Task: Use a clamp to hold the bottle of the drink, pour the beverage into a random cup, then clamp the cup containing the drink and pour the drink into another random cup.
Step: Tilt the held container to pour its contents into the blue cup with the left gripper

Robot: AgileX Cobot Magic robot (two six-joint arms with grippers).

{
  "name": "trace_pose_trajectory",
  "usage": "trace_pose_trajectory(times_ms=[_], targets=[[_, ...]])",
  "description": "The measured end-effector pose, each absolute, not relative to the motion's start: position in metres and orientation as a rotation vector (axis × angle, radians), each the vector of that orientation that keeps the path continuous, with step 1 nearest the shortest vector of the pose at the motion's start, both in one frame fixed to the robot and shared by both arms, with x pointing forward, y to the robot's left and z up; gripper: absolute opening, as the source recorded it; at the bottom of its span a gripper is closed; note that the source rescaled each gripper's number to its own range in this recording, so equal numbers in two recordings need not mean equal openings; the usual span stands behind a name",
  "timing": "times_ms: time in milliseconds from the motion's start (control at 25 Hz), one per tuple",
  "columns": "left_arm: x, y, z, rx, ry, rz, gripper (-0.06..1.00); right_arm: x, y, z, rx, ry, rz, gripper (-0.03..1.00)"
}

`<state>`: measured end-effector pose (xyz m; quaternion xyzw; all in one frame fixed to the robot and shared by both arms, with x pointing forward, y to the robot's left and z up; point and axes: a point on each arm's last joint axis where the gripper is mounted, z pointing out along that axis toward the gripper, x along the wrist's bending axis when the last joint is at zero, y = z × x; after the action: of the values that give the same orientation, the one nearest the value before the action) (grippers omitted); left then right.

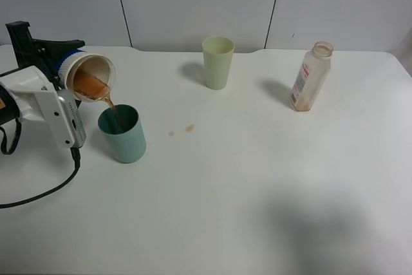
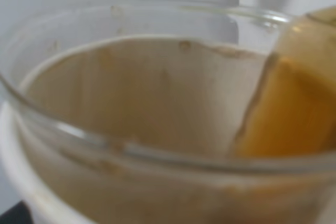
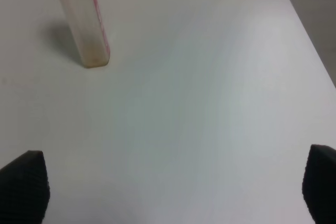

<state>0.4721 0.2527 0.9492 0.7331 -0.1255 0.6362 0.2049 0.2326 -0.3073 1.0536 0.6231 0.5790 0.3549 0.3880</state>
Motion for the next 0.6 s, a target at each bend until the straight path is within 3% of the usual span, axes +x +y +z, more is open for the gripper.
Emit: trace_pose_trajectory(times_ms=[600], targets=[[0.4739,0.2556,0.9542,2.014,-0.354,1.872,0.01,0.2326,-0.3073,1.0536,1.585,1.473,0.903,1.00]])
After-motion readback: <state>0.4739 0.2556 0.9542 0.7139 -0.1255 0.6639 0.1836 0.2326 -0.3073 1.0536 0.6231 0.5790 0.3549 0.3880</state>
